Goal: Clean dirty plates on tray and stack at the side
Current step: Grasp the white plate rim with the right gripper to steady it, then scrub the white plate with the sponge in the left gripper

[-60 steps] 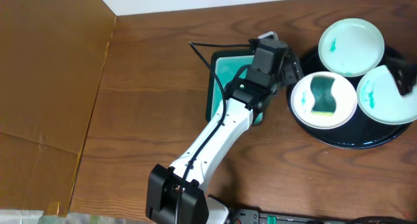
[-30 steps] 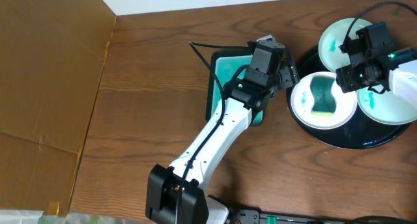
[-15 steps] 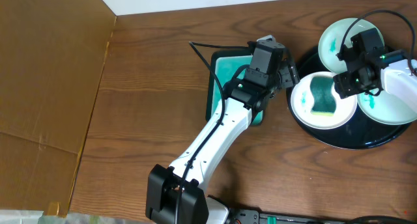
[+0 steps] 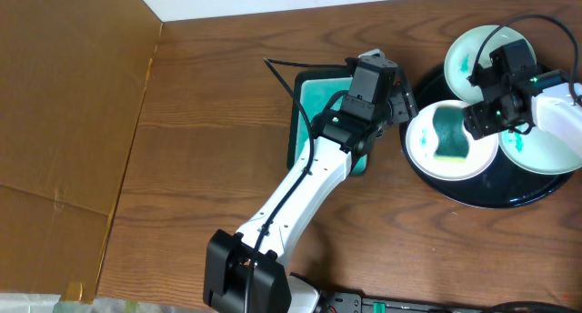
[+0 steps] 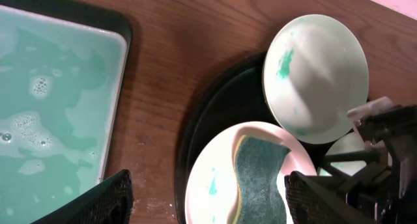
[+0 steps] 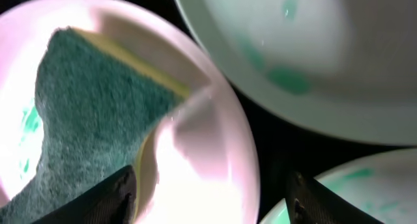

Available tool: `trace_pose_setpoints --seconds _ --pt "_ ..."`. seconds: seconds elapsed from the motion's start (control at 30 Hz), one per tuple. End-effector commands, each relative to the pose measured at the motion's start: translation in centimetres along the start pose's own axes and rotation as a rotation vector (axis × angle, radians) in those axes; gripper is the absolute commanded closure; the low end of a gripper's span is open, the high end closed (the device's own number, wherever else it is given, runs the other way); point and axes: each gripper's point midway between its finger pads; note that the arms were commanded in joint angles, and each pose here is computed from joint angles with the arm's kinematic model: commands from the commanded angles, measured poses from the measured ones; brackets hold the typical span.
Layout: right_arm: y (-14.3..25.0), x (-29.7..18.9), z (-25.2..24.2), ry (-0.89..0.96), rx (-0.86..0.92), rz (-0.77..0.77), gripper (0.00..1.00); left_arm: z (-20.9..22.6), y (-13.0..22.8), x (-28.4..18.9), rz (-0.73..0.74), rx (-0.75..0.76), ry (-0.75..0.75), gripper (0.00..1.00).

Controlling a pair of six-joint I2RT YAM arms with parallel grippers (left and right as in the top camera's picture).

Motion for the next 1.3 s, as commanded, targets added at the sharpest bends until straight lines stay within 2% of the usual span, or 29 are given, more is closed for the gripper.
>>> trace_pose_setpoints --seconds 0.0,0.13,0.5,0.6,0.7,0.8,0.9,1.13,1.23,1.27 --pt "0.2 0.0 0.1 -0.016 0.011 0.010 0.29 0.4 -0.1 0.0 -0.005 0.012 -0.016 0.25" --pt "1.0 0.4 0.2 -0.019 0.030 0.032 0.29 0.4 -0.1 0.0 -0.005 0.012 -0.016 0.25" --pt "3.5 0.2 -0.4 -0.001 0.106 0.128 0.40 0.4 0.1 0.0 0.003 0.012 -0.013 0.24" --pt "4.0 0.0 -1.9 0.058 0.128 0.144 0.45 -0.4 0.7 0.1 0.038 0.025 0.027 0.25" --pt "4.0 -0.1 -2.6 0.062 0.161 0.139 0.55 -1.6 2.2 0.5 0.094 0.082 0.080 0.25" --pt "3.8 -0.1 -2.8 0.060 0.165 0.131 0.57 -2.5 3.4 1.4 0.125 0.100 0.098 0.25" --pt "3.5 -0.1 -1.9 0.012 0.166 0.119 0.61 -3.4 4.5 2.6 0.143 0.123 0.112 0.18" --pt "3.2 0.1 -0.9 -0.010 0.151 0.110 0.64 -3.8 5.9 4.6 0.167 0.142 0.109 0.18" --pt "3.2 0.1 -0.9 -0.009 0.153 0.112 0.68 -3.6 6.3 5.1 0.179 0.142 0.100 0.23" --pt "3.2 0.2 -0.9 -0.005 0.153 0.112 0.72 -3.6 6.4 5.2 0.183 0.143 0.099 0.29"
Point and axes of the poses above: each gripper's point midway between its finger pads, its own x axis out along the fingers, its own z axis along the line the jaws close on, y = z × x, and after that the axes turned 5 degrees about -x, right-handed
